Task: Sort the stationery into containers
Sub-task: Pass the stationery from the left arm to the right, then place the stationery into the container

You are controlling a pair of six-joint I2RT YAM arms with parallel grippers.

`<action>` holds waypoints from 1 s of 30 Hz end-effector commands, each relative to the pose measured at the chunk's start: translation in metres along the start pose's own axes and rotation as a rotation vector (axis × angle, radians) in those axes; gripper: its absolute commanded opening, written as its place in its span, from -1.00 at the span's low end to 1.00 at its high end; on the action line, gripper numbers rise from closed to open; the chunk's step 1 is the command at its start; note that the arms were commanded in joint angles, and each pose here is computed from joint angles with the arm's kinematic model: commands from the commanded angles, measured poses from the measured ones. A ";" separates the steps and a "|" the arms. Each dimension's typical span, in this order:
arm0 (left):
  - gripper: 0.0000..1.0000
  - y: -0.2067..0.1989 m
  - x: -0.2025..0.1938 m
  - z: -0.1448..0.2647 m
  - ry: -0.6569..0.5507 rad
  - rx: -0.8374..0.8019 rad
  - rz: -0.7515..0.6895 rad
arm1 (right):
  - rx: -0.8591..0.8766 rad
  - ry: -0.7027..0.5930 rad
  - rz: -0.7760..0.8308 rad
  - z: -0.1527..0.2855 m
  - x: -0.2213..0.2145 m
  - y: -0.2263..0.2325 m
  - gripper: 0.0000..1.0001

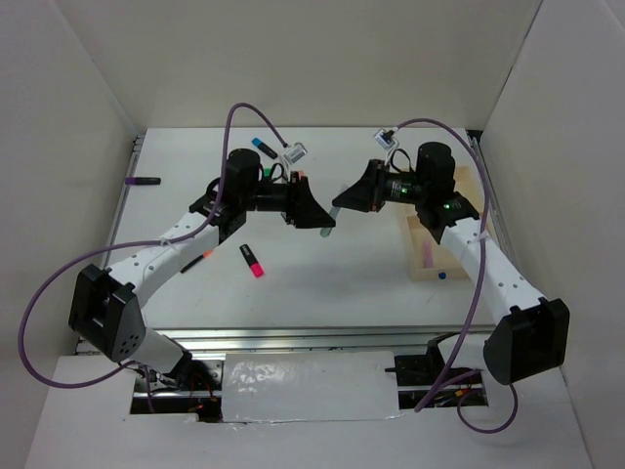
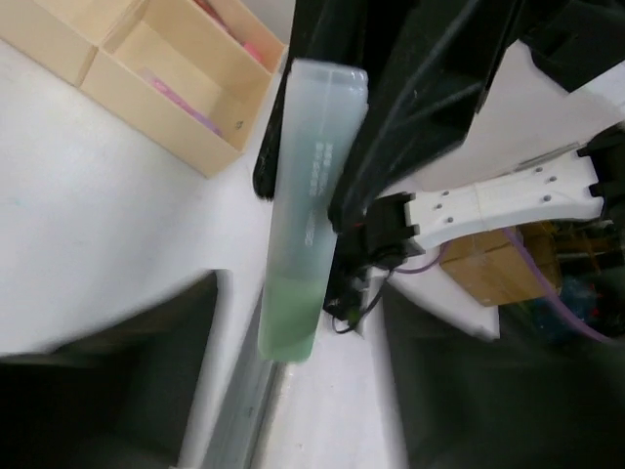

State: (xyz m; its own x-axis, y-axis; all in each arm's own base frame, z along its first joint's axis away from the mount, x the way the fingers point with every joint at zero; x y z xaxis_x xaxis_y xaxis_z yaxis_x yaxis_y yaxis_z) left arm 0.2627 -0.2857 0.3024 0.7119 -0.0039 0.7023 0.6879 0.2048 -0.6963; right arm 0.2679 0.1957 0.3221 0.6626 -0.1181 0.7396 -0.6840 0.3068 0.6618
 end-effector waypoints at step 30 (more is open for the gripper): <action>0.99 0.140 0.050 0.055 -0.005 1.141 -0.338 | -1.184 0.396 0.076 0.215 -0.059 -0.198 -0.31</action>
State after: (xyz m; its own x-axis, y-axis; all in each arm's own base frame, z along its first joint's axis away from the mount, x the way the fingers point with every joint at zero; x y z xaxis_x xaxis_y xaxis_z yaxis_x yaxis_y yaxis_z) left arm 0.3693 -0.1991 0.2239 0.5645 -0.2967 0.7703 0.3966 0.9159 0.0621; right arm 0.2960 -0.0512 0.1676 0.8068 0.1511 0.5712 -0.1816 0.9834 -0.0038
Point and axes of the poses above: each gripper's point midway between its finger pads, its own z axis back along the fingers, its own y axis along the line the jaws close on, x = y × z, the point moved 5 cm from there along z, back along the fingers, and after that the axes turned 1 degree about z, right-handed, at the moved point
